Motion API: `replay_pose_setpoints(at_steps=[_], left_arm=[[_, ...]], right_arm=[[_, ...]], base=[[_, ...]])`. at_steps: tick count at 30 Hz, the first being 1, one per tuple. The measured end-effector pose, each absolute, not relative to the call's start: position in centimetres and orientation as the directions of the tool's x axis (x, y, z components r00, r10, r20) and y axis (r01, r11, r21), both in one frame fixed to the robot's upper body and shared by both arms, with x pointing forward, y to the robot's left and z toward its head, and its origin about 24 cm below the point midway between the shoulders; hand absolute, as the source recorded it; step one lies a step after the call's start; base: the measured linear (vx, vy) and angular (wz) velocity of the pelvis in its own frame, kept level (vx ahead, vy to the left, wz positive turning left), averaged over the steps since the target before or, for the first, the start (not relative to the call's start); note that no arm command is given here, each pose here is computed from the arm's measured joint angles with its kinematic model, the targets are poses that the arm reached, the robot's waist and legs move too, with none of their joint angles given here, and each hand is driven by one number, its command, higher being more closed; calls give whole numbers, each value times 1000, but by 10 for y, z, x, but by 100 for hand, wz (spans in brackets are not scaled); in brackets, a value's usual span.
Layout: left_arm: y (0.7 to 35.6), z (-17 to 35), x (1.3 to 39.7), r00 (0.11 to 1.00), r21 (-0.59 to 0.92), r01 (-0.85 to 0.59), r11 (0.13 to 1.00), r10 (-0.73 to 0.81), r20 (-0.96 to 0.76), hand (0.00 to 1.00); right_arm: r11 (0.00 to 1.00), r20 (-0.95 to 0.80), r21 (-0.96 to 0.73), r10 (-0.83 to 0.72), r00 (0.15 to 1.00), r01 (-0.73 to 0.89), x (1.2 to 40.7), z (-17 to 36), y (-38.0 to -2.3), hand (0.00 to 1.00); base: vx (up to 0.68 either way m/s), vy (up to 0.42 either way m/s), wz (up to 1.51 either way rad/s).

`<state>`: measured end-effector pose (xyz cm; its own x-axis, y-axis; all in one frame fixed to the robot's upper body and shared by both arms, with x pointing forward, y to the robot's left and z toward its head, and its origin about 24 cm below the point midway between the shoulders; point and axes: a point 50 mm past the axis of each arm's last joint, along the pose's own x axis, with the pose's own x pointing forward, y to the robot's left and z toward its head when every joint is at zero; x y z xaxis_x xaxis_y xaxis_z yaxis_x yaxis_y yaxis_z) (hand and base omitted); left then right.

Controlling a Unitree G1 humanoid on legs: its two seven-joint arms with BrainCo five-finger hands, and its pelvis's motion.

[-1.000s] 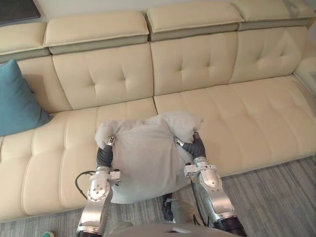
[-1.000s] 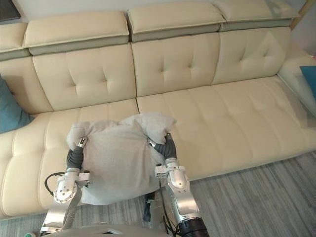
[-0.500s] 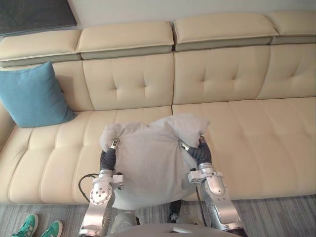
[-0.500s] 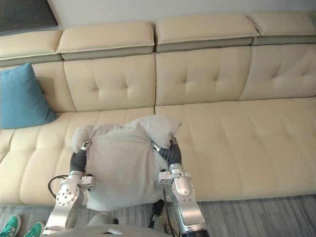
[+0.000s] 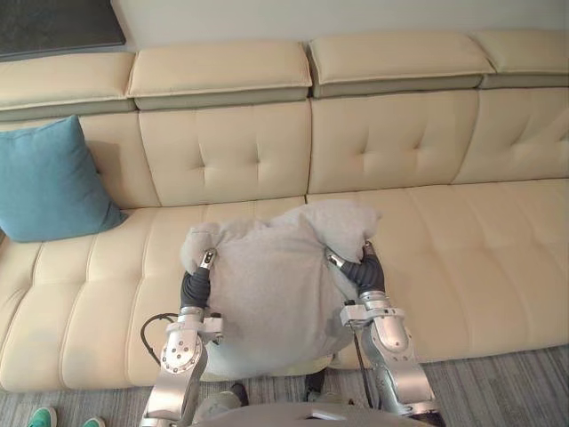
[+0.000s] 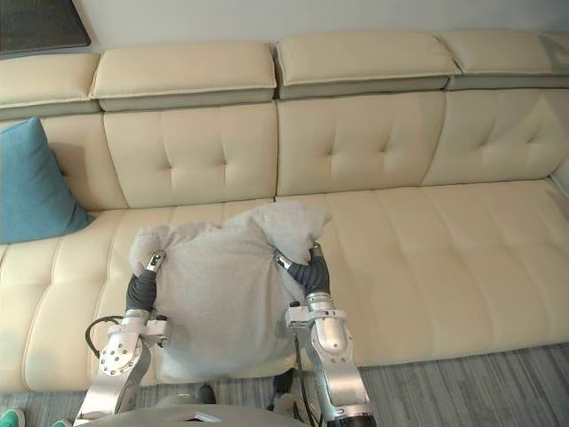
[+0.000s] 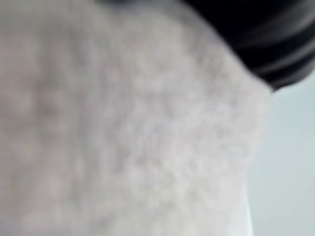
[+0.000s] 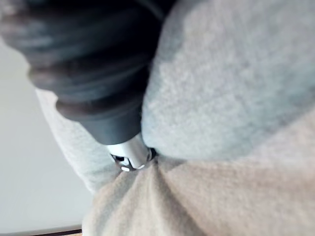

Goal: Pick up cushions and gather them together orderly.

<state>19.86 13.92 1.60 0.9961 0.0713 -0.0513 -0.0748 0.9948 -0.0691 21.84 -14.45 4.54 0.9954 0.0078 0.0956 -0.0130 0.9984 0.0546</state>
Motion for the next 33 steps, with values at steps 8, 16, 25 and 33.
replay_pose_setpoints(at_steps=[8,16,25,33], left_arm=[[140,41,239,986,-59,-148,987,152,64,100],[145,156,315,848,-86,-263,961,272,454,100],[124,246,344,721,-117,-231,966,251,646,100],[122,328,344,563,-167,-236,957,275,779,100]], right_arm=[[999,249,-1,-34,968,35,262,81,-131,100],[993,631,51,-116,767,109,317,209,-105,100],[964,786,160,-254,564,210,318,290,-118,100],[933,850,282,-352,393,225,307,352,-117,100]], base=[[-79,24,-1],[-163,25,8],[-71,31,3],[-43,42,-4]])
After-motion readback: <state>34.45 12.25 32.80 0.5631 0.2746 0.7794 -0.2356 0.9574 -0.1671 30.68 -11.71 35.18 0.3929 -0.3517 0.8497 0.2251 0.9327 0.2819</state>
